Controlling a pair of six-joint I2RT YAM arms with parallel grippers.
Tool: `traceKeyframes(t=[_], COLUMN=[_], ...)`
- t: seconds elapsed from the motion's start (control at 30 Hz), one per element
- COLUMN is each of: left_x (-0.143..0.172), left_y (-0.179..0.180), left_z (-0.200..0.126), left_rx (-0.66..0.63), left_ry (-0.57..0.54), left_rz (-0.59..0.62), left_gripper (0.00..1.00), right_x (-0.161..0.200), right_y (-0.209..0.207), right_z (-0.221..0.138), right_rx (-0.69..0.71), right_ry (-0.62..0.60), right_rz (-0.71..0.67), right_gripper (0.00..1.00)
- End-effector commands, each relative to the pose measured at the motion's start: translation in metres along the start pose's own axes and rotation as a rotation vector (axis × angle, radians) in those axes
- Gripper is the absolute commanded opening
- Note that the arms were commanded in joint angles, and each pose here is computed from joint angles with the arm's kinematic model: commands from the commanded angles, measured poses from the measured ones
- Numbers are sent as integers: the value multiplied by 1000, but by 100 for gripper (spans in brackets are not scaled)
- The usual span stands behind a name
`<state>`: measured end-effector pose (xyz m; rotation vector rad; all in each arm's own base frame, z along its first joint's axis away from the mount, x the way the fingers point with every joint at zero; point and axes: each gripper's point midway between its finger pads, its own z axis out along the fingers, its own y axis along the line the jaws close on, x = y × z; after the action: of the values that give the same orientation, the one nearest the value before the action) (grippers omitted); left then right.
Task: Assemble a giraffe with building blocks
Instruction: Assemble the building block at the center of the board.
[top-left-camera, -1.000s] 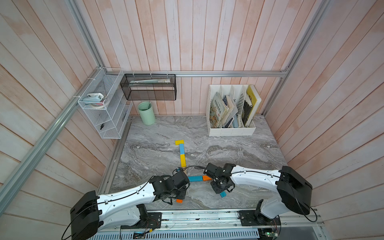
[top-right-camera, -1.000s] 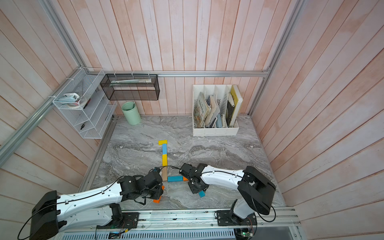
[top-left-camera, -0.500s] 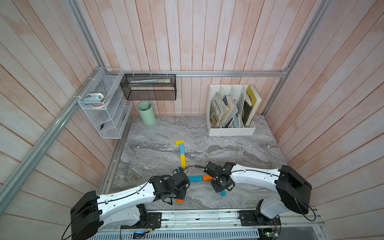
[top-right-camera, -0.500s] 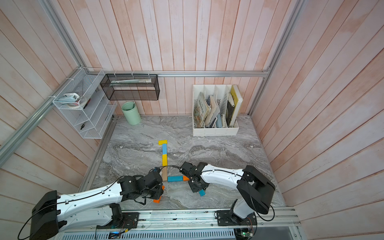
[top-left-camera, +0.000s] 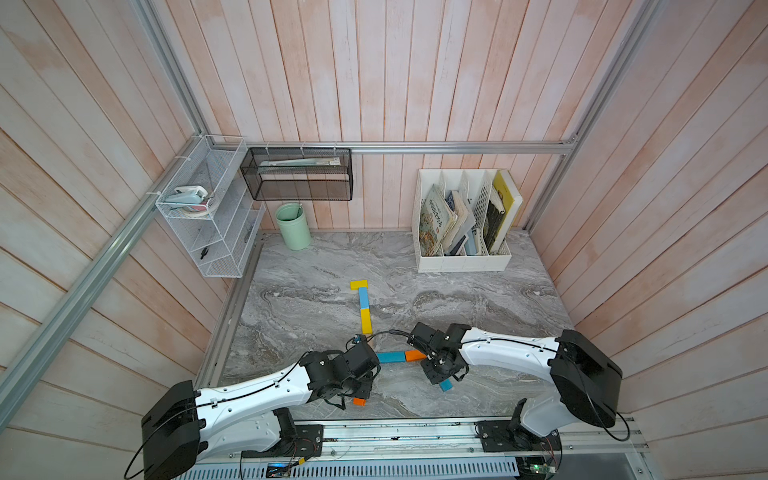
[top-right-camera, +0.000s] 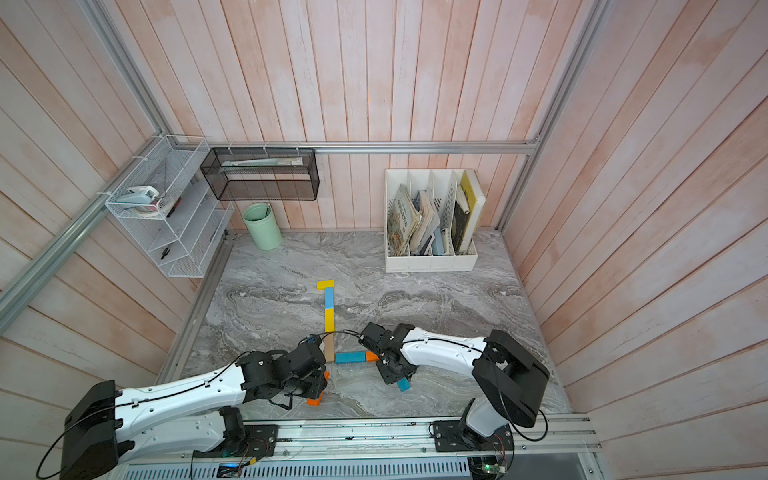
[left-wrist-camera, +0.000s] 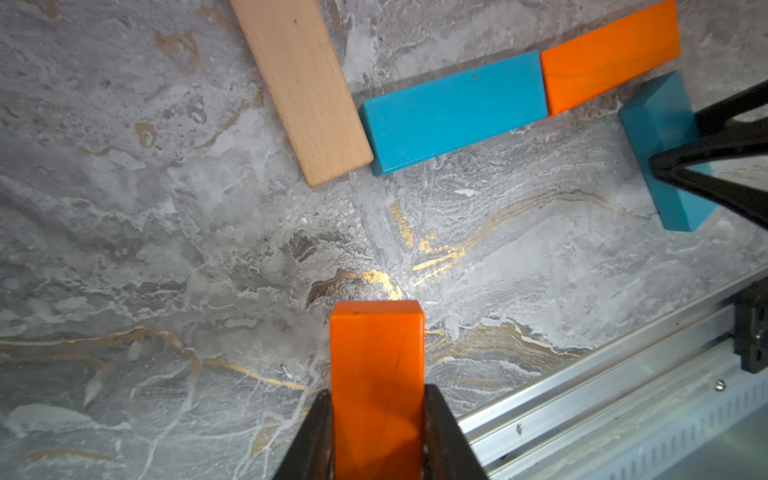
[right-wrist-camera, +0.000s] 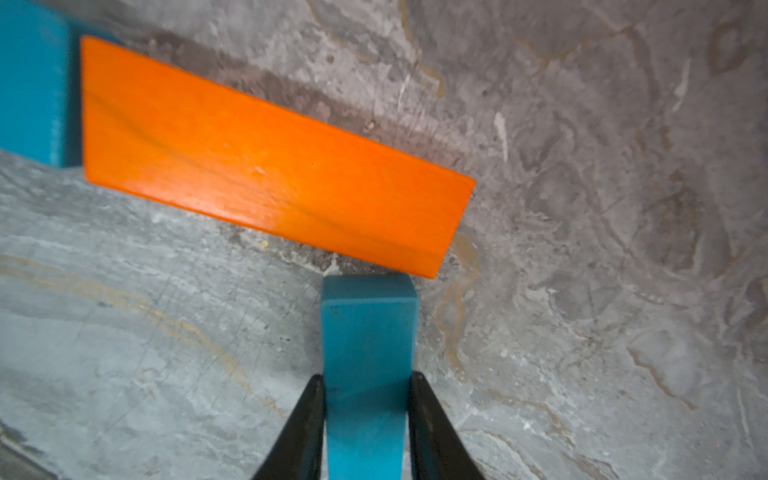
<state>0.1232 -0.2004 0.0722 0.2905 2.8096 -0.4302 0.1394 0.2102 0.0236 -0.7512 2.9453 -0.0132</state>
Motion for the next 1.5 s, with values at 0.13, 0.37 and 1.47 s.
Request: traceKeyframes(t=[0.13,0.37,1.47], left_x=[-9,-8,-7], left_y=[-8,-10,-16], left_z=[-5,-2,5], left_rx=[19,24,39], left_ry=[-29,-18,3], left_rz=[21,25,42], left_gripper=[0,0,0], right_x=[3,1,-5], right_y=[-7,-15,-17], right_z=[1,0,3], right_rx=[39,66,74], right_ry=[24,8,-6], right_rz=[-22,9,9], right_gripper=[30,38,28])
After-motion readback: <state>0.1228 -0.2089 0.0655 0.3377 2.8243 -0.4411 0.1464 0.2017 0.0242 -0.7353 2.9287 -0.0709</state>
